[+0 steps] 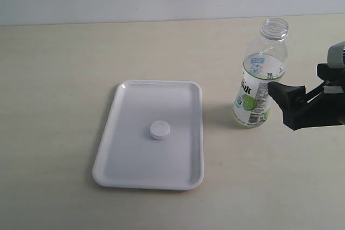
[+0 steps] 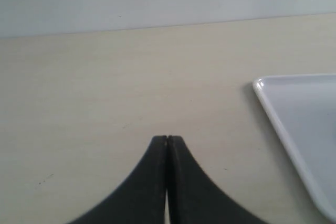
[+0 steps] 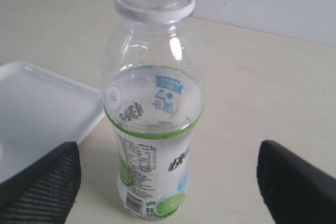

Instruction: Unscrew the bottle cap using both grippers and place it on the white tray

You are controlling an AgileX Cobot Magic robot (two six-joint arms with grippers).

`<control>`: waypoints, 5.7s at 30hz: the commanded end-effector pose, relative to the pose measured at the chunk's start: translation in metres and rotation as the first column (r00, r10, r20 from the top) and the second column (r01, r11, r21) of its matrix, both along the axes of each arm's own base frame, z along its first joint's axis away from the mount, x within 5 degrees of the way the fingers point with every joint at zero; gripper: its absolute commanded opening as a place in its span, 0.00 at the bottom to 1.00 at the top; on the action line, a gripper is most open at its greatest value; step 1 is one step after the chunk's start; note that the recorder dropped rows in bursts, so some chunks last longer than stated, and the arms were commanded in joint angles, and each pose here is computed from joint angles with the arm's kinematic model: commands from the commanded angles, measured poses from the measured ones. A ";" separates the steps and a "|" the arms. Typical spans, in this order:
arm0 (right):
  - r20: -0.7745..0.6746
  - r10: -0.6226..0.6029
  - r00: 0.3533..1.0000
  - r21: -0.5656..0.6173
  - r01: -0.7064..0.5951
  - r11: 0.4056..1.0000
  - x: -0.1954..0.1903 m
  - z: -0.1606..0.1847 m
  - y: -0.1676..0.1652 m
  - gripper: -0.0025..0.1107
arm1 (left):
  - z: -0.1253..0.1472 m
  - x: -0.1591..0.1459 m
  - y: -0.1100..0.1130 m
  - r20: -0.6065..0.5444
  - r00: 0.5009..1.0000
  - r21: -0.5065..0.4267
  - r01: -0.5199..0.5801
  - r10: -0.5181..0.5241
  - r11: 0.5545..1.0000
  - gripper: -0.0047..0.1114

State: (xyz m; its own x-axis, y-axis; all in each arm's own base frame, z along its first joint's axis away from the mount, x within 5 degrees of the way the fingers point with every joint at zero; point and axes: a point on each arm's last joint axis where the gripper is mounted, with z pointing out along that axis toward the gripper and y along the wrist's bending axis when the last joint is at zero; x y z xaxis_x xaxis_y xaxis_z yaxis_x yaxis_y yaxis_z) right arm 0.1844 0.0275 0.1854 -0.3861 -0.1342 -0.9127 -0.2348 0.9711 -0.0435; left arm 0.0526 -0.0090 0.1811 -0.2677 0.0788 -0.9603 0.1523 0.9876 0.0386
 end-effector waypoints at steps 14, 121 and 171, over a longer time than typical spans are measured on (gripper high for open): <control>0.010 0.000 1.000 0.004 0.000 1.000 -0.001 0.001 0.000 0.78 | 0.000 0.000 0.000 0.008 1.000 -0.016 -0.002 0.002 1.000 0.04; 0.219 -0.329 0.919 0.110 0.311 0.944 -0.130 0.004 -0.032 0.78 | 0.000 0.000 0.000 0.009 1.000 -0.012 -0.001 0.001 1.000 0.04; 0.216 -0.333 0.918 0.121 0.313 0.942 -0.130 0.004 -0.032 0.78 | 0.000 0.000 0.000 0.009 1.000 -0.012 0.004 -0.004 1.000 0.04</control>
